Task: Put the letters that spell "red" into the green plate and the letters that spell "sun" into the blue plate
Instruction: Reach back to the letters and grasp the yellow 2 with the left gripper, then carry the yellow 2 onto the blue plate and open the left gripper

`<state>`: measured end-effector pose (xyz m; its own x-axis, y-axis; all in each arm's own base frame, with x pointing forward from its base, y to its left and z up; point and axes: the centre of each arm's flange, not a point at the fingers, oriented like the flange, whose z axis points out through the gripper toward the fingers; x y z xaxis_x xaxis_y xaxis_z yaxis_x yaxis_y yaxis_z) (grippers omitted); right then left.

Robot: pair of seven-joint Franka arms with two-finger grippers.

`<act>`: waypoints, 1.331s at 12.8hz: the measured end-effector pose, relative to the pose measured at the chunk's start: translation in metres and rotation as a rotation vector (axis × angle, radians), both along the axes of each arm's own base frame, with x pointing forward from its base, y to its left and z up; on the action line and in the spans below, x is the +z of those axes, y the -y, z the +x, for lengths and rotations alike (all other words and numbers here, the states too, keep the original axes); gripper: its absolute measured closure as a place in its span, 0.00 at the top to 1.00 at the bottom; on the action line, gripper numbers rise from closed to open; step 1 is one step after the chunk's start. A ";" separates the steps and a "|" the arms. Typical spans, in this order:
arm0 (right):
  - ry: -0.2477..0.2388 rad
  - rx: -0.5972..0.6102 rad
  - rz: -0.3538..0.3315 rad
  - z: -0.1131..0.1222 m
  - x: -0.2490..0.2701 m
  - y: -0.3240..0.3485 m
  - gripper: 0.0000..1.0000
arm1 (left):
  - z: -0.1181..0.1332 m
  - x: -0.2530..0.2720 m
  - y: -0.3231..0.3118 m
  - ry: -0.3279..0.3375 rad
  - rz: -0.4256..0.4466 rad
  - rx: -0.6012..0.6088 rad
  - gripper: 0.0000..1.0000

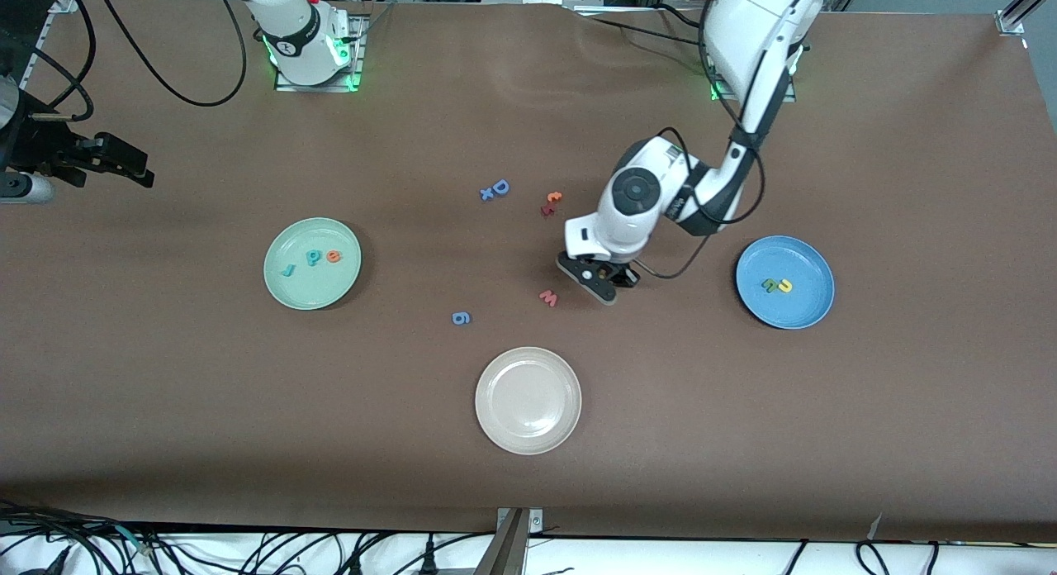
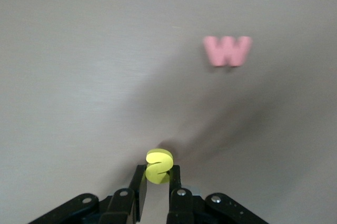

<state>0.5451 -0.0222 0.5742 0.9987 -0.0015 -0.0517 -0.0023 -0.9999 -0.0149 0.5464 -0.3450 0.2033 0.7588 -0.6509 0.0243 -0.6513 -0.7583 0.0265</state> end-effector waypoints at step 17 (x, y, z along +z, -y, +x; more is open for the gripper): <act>-0.001 0.000 0.000 0.000 0.000 0.000 1.00 | 0.039 -0.009 -0.286 -0.187 0.069 -0.155 0.59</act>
